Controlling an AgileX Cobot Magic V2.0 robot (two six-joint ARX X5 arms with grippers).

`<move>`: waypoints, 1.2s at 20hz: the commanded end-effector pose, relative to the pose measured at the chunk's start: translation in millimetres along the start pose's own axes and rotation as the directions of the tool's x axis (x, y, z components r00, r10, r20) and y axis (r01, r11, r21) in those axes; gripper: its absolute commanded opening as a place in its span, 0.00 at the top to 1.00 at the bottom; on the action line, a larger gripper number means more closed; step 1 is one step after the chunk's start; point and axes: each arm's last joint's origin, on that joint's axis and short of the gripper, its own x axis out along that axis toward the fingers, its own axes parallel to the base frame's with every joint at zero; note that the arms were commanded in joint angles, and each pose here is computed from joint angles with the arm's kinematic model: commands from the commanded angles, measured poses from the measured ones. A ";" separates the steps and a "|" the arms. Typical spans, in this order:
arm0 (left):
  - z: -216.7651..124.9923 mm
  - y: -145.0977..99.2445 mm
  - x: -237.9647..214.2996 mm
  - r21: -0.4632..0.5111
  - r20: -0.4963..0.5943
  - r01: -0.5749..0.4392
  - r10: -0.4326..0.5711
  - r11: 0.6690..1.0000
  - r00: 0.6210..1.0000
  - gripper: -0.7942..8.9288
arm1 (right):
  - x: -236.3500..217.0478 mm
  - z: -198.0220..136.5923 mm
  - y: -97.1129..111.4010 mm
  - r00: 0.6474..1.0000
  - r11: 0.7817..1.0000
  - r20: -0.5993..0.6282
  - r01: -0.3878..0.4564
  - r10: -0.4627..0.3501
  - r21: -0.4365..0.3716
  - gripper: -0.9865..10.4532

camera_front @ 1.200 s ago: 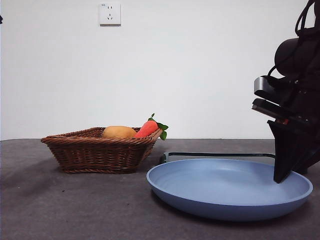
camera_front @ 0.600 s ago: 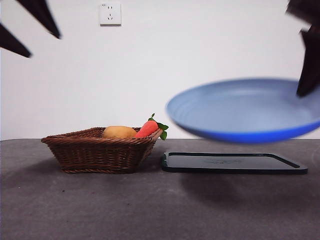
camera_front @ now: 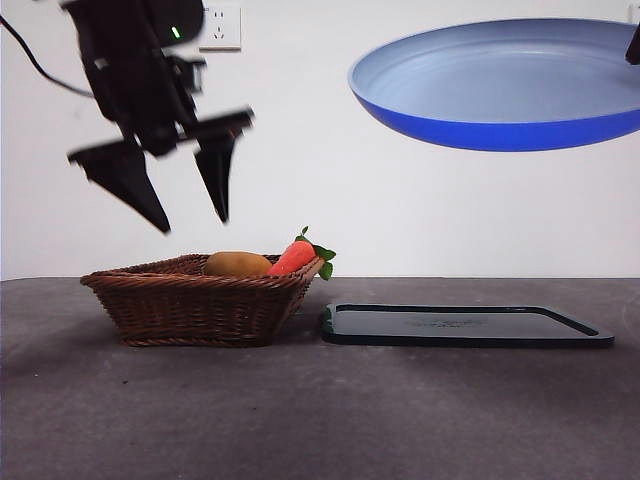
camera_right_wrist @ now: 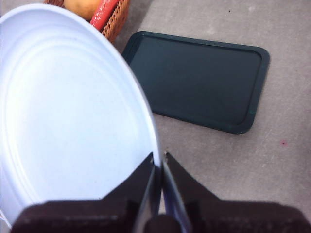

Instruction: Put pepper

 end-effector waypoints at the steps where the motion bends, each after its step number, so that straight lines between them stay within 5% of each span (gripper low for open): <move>1: 4.6 -6.0 19.6 -0.026 -0.020 -0.007 0.006 1.000 1.000 0.56 | -3.3 5.7 1.2 1.000 1.000 0.024 -0.006 0.006 0.006 0.91; 16: -1.7 -6.1 82.5 -0.083 -0.065 -0.077 0.072 0.994 0.995 0.56 | -3.1 4.1 1.7 1.000 1.000 0.007 -0.014 0.014 0.002 0.91; 24: -3.0 -5.5 83.1 -0.112 -0.080 -0.077 0.068 0.991 0.994 0.67 | -3.2 4.1 1.7 1.000 1.000 0.008 -0.014 0.014 0.002 0.91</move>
